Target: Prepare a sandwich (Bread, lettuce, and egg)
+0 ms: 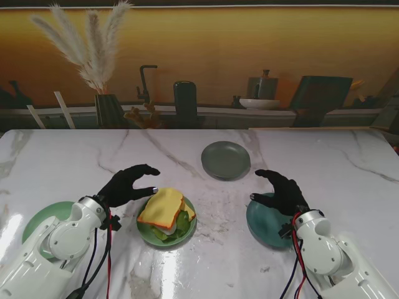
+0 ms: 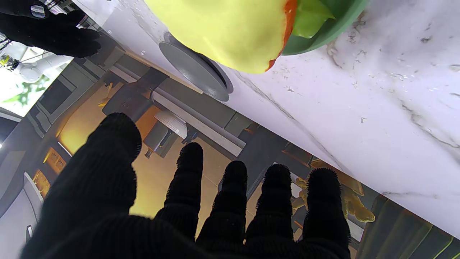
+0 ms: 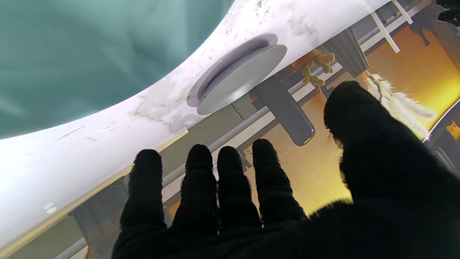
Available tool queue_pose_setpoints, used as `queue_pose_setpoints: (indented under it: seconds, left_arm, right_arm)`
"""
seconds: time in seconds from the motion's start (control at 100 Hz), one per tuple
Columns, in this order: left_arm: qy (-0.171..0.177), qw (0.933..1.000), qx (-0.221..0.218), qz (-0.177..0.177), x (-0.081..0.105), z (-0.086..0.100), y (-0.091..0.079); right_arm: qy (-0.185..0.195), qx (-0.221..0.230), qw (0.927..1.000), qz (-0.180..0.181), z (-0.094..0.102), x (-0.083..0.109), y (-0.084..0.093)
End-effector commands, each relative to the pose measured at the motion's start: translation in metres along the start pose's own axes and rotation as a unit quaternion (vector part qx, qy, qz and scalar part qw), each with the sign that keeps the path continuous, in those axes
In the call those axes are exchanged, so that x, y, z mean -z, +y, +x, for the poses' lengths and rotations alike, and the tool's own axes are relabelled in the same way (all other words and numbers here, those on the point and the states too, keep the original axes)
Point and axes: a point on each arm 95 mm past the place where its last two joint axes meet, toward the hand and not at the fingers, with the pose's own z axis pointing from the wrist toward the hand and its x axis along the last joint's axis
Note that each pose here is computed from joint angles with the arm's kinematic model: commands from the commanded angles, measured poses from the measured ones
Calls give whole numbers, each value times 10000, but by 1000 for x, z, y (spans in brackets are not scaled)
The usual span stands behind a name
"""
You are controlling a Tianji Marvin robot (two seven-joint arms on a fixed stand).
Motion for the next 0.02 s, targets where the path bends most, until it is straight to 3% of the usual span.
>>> queue_pose_setpoints:
  seconds: [0.0,0.01]
  left_arm:
    - [-16,10000,19,-14,0,1,0]
    - [-16,10000,19,-16,0,1,0]
  right_arm:
    - [26,-104,9999,9,6,-1,-5]
    - [25,-108,9999,10,6,-1,-5]
